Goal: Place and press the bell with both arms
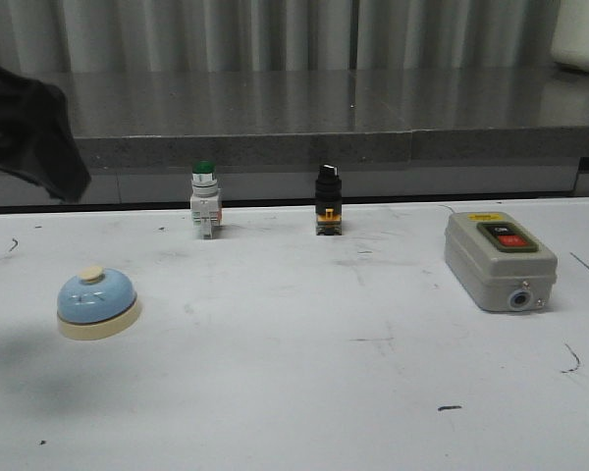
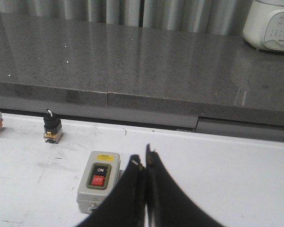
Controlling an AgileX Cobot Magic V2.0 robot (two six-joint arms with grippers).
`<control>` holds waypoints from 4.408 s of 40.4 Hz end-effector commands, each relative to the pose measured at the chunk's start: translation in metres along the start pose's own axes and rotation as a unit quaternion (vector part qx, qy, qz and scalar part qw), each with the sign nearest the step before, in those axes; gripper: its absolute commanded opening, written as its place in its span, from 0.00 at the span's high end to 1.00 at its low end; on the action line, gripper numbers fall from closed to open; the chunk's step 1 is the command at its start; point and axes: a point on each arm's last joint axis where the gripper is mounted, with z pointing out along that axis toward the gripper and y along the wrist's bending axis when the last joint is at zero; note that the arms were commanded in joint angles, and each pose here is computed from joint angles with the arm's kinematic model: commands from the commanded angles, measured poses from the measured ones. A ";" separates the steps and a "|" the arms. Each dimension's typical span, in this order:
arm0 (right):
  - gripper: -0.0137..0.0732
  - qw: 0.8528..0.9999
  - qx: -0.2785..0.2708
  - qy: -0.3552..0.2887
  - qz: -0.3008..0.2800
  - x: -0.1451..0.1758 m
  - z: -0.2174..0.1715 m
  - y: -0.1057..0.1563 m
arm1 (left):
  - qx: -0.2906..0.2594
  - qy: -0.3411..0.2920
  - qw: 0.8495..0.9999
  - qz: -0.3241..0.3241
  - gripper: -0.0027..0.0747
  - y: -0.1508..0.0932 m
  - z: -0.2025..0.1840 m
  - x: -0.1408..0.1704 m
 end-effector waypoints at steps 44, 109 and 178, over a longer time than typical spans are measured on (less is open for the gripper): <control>0.91 0.999 0.006 -0.048 0.000 -0.017 -0.001 -0.001 | -0.007 0.156 0.987 0.033 0.72 -0.023 0.095 -0.050; 0.91 0.999 0.006 -0.048 0.000 -0.017 -0.001 -0.001 | 0.039 0.014 0.994 0.097 0.76 -0.070 0.019 -0.110; 0.91 0.993 -0.072 0.096 0.008 -0.027 0.132 0.026 | -0.023 -0.421 0.906 -0.041 0.99 0.017 -0.184 0.147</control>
